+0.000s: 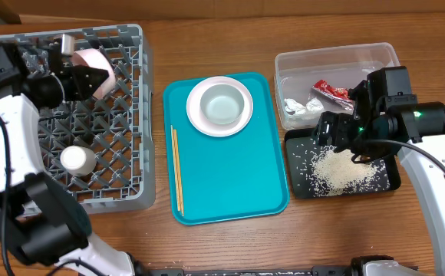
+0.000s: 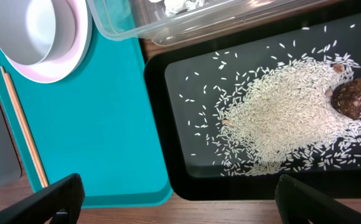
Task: Sort waste into correct bins and load items into the dishwasher
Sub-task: 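Carry the pink saucer into the dish rack with the left gripper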
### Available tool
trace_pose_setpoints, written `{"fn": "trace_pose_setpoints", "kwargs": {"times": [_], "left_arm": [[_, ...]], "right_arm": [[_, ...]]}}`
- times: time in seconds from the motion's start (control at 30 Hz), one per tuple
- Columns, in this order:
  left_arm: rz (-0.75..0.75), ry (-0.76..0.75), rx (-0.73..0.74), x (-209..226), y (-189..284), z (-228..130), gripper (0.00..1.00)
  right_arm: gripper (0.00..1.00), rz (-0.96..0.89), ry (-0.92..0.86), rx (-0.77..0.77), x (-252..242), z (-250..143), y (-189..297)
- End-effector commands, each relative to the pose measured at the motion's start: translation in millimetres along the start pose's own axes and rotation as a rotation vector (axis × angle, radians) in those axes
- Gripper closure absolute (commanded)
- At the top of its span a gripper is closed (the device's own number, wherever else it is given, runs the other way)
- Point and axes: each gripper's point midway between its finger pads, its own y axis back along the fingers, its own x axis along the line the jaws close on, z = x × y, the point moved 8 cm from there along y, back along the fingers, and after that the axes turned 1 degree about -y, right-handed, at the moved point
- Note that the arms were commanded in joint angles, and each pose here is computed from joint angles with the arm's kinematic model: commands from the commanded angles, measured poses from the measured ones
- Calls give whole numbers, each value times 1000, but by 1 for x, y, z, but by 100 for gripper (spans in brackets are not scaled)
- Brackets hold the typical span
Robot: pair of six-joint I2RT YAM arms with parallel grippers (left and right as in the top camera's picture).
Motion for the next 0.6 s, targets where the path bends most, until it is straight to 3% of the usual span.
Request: {"fn": "trace_pose_setpoints", "kwargs": {"times": [0.0, 0.17, 0.37, 0.57], "left_arm": [[-174, 11, -65, 17, -3, 0, 96], [-168, 112, -77, 64, -4, -19, 96], [-155, 282, -90, 91, 19, -40, 95], [-135, 418, -100, 99, 44, -54, 67]], "right_arm": [[0, 0, 8, -22, 1, 1, 5], [0, -1, 7, -21, 1, 1, 5], [0, 0, 8, -23, 1, 2, 5], [0, 2, 10, -30, 1, 3, 5]]}}
